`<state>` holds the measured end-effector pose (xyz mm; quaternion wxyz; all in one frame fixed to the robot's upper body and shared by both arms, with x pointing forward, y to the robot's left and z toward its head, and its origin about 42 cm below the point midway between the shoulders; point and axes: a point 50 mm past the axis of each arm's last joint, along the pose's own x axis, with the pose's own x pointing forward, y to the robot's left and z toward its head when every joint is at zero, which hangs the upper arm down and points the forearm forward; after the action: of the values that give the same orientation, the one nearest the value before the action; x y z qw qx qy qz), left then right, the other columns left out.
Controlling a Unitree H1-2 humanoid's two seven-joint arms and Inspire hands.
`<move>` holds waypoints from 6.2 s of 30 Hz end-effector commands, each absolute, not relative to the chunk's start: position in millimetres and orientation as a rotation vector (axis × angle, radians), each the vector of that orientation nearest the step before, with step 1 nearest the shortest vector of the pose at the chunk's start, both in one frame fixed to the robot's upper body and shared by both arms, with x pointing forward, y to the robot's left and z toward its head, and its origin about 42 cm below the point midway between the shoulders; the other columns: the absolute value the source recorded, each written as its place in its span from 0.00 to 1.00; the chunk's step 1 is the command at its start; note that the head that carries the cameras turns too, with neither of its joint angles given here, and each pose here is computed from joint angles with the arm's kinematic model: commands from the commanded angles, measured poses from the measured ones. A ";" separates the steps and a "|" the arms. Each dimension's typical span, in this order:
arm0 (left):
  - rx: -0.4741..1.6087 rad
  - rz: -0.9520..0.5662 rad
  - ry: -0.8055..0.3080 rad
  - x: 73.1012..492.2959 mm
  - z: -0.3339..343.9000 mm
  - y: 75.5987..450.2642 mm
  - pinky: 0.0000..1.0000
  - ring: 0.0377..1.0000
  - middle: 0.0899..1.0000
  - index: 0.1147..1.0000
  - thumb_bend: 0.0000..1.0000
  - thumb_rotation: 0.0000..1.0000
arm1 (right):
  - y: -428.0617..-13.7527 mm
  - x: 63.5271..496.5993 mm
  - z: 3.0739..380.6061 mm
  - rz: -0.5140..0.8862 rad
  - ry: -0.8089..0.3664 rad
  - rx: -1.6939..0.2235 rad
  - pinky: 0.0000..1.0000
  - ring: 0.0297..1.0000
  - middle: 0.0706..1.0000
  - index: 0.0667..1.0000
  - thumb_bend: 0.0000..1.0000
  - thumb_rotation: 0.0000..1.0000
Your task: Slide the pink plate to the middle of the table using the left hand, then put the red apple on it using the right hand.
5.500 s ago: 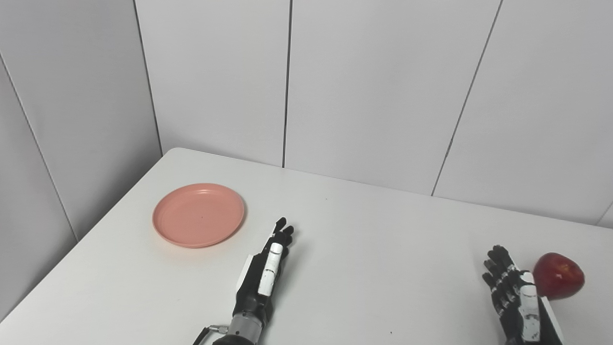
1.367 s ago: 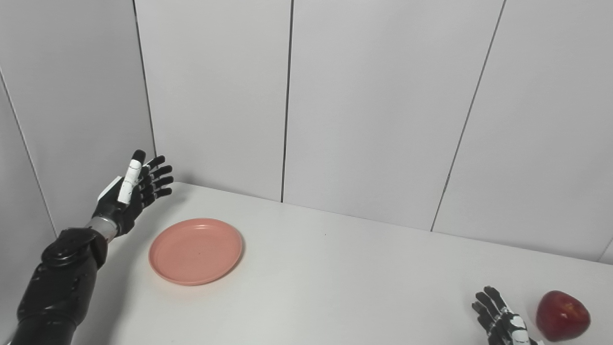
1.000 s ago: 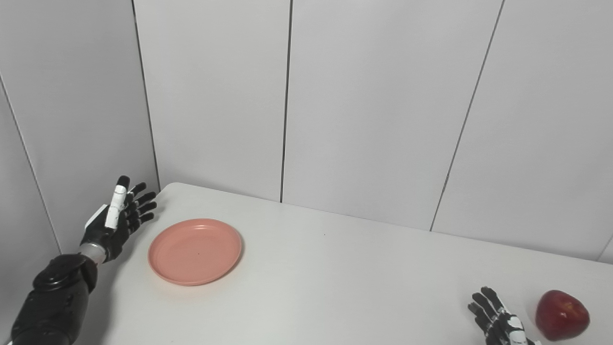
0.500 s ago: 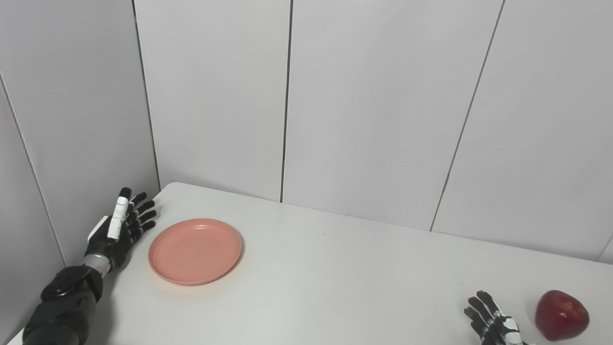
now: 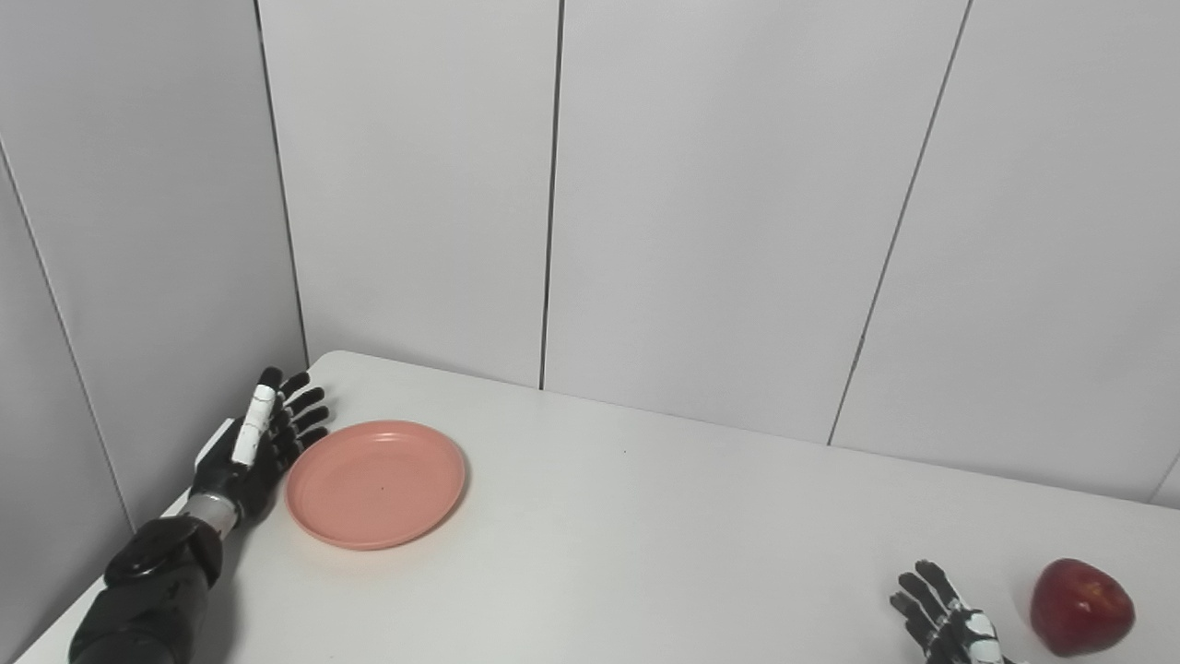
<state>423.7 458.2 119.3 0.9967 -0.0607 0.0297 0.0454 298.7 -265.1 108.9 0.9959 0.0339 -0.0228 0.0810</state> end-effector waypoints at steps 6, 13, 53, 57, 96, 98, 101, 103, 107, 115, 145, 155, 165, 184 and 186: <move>-0.104 0.060 0.022 433.8 136.1 442.5 0.89 0.90 0.91 0.88 0.91 0.91 | -260.5 288.8 94.6 0.157 0.002 0.092 1.00 0.91 0.91 0.91 0.84 1.00; -0.130 0.051 0.035 432.4 135.7 429.2 0.88 0.88 0.88 0.90 0.90 0.90 | -260.0 288.1 96.5 0.158 0.003 0.091 1.00 0.91 0.91 0.91 0.84 1.00; -0.140 -0.051 0.053 457.0 128.1 351.4 0.83 0.87 0.87 0.85 0.89 0.92 | -255.2 289.3 96.9 0.176 0.013 0.092 1.00 0.91 0.91 0.90 0.86 1.00; -0.148 -0.058 0.058 459.7 125.8 344.0 0.83 0.87 0.87 0.85 0.90 0.91 | -254.7 289.4 97.1 0.178 0.014 0.092 1.00 0.91 0.90 0.90 0.86 1.00; -0.143 -0.151 0.096 468.3 105.9 296.9 0.76 0.84 0.85 0.81 0.90 0.92 | -248.2 289.0 100.5 0.198 0.022 0.082 1.00 0.91 0.90 0.89 0.86 1.00; -0.145 -0.152 0.096 467.9 105.2 294.6 0.75 0.83 0.85 0.81 0.90 0.92 | -248.4 288.9 100.4 0.198 0.024 0.082 1.00 0.91 0.90 0.89 0.86 1.00; -0.159 -0.146 0.106 468.1 102.6 291.4 0.74 0.82 0.83 0.80 0.90 0.92 | -248.3 288.6 100.7 0.198 0.026 0.083 1.00 0.91 0.90 0.89 0.86 1.00; -0.166 -0.149 0.111 468.2 101.3 288.5 0.74 0.82 0.83 0.80 0.90 0.91 | -248.1 288.4 100.9 0.197 0.028 0.082 1.00 0.91 0.90 0.89 0.87 1.00; -0.168 -0.156 0.115 468.6 99.2 283.8 0.74 0.83 0.84 0.80 0.90 0.91 | -247.4 288.1 101.2 0.199 0.029 0.083 1.00 0.91 0.90 0.89 0.87 1.00; -0.153 -0.145 0.123 470.0 96.0 271.2 0.76 0.82 0.82 0.78 0.87 0.93 | -246.4 288.4 101.7 0.202 0.027 0.085 1.00 0.91 0.90 0.89 0.86 1.00; -0.175 -0.165 0.186 459.6 71.3 226.9 0.75 0.80 0.81 0.74 0.89 0.93 | -238.4 289.1 103.7 0.220 0.023 0.088 1.00 0.91 0.90 0.88 0.85 1.00; -0.145 -0.124 0.193 451.5 64.9 208.1 0.78 0.82 0.82 0.78 0.89 0.94 | -236.5 288.9 104.3 0.229 0.018 0.086 1.00 0.91 0.89 0.89 0.84 1.00; -0.121 -0.125 0.212 447.3 63.1 196.0 0.76 0.82 0.82 0.79 0.86 0.95 | -235.0 289.5 104.6 0.233 0.013 0.083 1.00 0.91 0.89 0.88 0.84 1.00; -0.132 -0.158 0.221 442.6 62.8 165.8 0.76 0.82 0.81 0.77 0.89 0.92 | -229.5 289.6 106.3 0.240 0.013 0.078 1.00 0.91 0.89 0.89 0.84 1.00; -0.125 -0.159 0.222 442.5 62.9 164.3 0.76 0.82 0.81 0.77 0.88 0.93 | -229.1 289.7 106.2 0.242 0.013 0.077 1.00 0.91 0.90 0.89 0.84 1.00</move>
<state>461.1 168.4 95.5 0.9943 -0.0609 0.0303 -0.0822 293.0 -241.5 109.6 0.9942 0.0267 -0.0031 0.1044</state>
